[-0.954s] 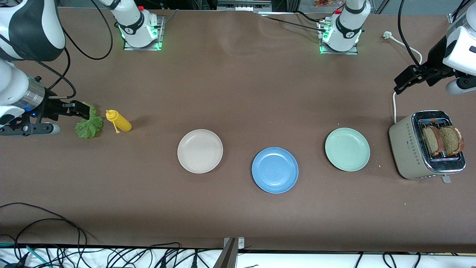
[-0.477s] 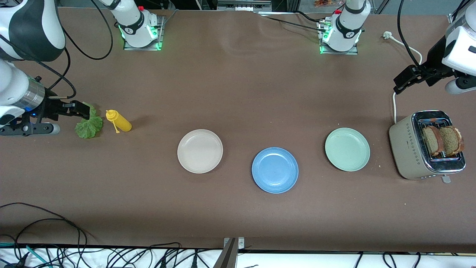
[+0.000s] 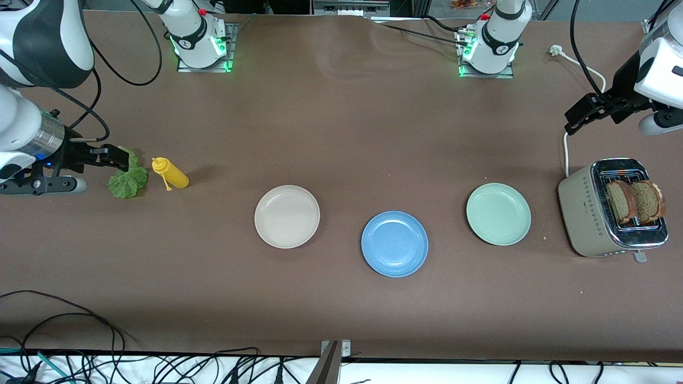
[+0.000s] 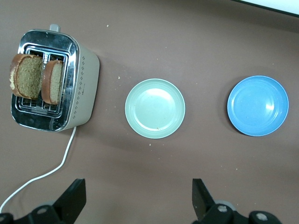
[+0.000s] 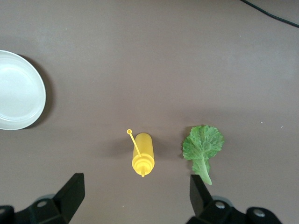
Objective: Make sandwich in blue plate with both arms
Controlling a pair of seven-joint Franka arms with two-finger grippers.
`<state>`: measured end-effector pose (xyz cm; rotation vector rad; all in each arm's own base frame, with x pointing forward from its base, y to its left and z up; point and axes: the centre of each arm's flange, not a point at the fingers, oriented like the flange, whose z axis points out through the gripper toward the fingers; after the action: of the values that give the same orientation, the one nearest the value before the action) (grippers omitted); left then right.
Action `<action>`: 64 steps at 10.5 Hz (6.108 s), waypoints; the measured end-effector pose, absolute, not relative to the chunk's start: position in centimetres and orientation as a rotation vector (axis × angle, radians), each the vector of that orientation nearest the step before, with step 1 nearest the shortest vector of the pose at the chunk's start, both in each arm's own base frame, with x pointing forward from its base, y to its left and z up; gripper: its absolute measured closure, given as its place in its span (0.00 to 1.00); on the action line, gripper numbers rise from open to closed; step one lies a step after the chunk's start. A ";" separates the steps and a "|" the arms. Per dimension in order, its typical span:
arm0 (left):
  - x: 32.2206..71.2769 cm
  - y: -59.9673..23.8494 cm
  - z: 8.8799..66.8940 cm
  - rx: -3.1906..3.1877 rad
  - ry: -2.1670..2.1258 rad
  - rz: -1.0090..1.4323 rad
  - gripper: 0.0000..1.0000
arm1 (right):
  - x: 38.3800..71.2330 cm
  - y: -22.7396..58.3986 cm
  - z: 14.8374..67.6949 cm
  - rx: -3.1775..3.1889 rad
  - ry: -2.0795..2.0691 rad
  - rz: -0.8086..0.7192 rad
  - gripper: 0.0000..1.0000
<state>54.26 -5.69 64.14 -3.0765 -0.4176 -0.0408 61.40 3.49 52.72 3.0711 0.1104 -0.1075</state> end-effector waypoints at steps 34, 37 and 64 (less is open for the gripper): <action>62.3 16.9 42.5 -3.084 -0.297 0.194 0.02 | 61.5 3.4 52.6 3.074 0.104 -0.105 0.00; 62.1 16.9 41.4 -3.086 -0.294 0.200 0.02 | 61.5 3.4 52.6 3.074 0.104 -0.105 0.00; 61.4 15.4 51.1 -3.056 0.069 0.076 0.93 | 61.6 3.3 52.6 3.074 0.102 -0.106 0.00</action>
<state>61.35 15.40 51.07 -3.0561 0.0692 0.0759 61.58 3.33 52.57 3.0744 0.1020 -0.1065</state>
